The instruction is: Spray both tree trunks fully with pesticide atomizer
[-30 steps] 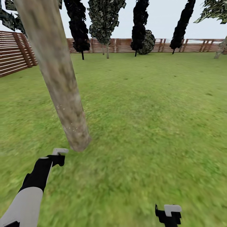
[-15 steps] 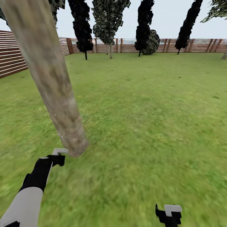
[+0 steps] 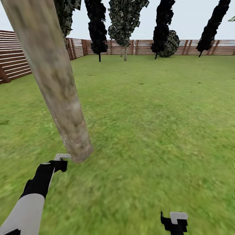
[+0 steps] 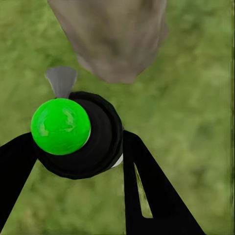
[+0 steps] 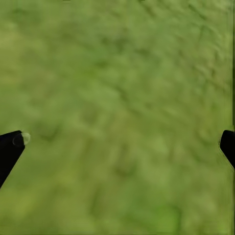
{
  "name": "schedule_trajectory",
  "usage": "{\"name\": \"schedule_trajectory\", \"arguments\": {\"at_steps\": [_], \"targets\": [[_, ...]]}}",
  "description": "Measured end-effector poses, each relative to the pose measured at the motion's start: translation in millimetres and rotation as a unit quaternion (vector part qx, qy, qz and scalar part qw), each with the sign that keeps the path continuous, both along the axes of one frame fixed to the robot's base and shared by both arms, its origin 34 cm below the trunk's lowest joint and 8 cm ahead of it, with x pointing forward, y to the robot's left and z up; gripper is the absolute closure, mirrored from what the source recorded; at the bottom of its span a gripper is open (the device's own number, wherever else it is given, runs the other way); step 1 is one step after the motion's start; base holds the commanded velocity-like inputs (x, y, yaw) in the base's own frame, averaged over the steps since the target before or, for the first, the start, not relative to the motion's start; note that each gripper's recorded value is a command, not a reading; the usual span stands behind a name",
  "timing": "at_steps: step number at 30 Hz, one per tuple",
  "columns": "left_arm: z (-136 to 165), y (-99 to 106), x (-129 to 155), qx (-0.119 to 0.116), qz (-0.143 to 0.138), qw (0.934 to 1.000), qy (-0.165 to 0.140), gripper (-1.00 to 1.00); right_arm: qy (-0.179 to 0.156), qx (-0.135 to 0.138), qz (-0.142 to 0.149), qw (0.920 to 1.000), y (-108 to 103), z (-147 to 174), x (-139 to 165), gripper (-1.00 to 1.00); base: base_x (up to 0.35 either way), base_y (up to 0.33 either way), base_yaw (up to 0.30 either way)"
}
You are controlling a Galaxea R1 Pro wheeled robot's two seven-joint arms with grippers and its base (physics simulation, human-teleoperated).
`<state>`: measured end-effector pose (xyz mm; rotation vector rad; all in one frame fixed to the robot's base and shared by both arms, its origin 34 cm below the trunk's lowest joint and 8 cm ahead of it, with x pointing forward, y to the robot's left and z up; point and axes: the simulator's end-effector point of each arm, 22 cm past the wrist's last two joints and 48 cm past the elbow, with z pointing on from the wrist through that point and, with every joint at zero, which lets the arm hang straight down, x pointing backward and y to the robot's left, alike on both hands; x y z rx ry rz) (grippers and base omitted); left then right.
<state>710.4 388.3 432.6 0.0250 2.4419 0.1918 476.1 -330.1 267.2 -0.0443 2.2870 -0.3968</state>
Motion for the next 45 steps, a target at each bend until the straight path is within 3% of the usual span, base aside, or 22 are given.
{"name": "schedule_trajectory", "arguments": {"at_steps": [8,14,18,21,25,26,27,28,29,32,35,37,39,40,43,45], "targets": [[0,-2,0,-0.001,-0.001,1.0000,-0.001,1.00,0.001,0.001,0.000,1.0000,1,0,0,-1.00,0.041,-0.257,0.196],[-4,-37,4,-0.026,-0.015,0.9995,-0.004,1.00,0.000,0.001,0.000,1.0000,1,0,0,-1.00,0.000,-0.036,0.277],[2,-45,12,-0.027,-0.025,0.9993,-0.008,1.00,0.000,0.000,0.000,1.0000,0,0,0,-1.00,0.000,0.000,0.273],[30,-55,39,-0.038,-0.038,0.9982,-0.027,1.00,0.000,-0.001,-0.001,1.0000,-1,0,0,-1.00,0.000,0.000,0.073],[48,-59,54,-0.048,-0.036,0.9979,-0.024,1.00,0.000,-0.002,-0.002,1.0000,-4,0,0,-1.00,0.000,0.000,0.013],[69,-54,70,-0.050,-0.043,0.9972,-0.035,1.00,0.000,-0.003,-0.002,1.0000,-4,0,0,-1.00,0.000,0.000,0.002],[94,-33,85,-0.047,-0.041,0.9967,-0.052,1.00,0.000,-0.003,-0.002,1.0000,-5,1,0,-1.00,0.000,0.000,0.000],[100,-6,84,-0.028,-0.034,0.9977,-0.051,1.00,0.000,-0.004,-0.002,1.0000,-6,1,0,-1.00,0.000,0.000,0.000],[102,9,81,-0.025,-0.033,0.9980,-0.048,1.00,0.000,-0.004,-0.002,1.0000,-6,1,0,-1.00,0.000,0.000,0.000],[99,-6,81,-0.043,-0.054,0.9967,-0.044,1.00,0.000,-0.004,-0.003,1.0000,-6,1,0,-1.00,0.000,0.000,0.000],[97,-58,83,-0.050,-0.133,0.9894,-0.028,1.00,0.000,-0.004,-0.003,1.0000,-6,1,0,-1.00,0.000,0.000,0.000],[103,-61,82,-0.062,-0.157,0.9853,-0.025,1.00,0.000,-0.004,-0.002,1.0000,-6,1,0,-1.00,0.000,0.000,0.000],[114,-23,76,-0.049,-0.161,0.9856,-0.021,1.00,0.000,-0.004,-0.002,1.0000,-6,1,0,-1.00,0.000,0.000,0.000],[113,-18,73,-0.048,-0.160,0.9857,-0.017,1.00,0.000,-0.004,-0.002,1.0000,-6,1,0,-1.00,-0.257,0.000,0.000],[120,-37,78,-0.053,-0.173,0.9830,-0.029,1.00,0.000,-0.004,-0.003,1.0000,-6,1,0,-1.00,-0.278,0.000,0.000],[120,-57,79,-0.068,-0.175,0.9819,-0.024,1.00,0.000,-0.004,-0.003,1.0000,-6,1,0,-1.00,-0.049,0.000,0.000]]}}
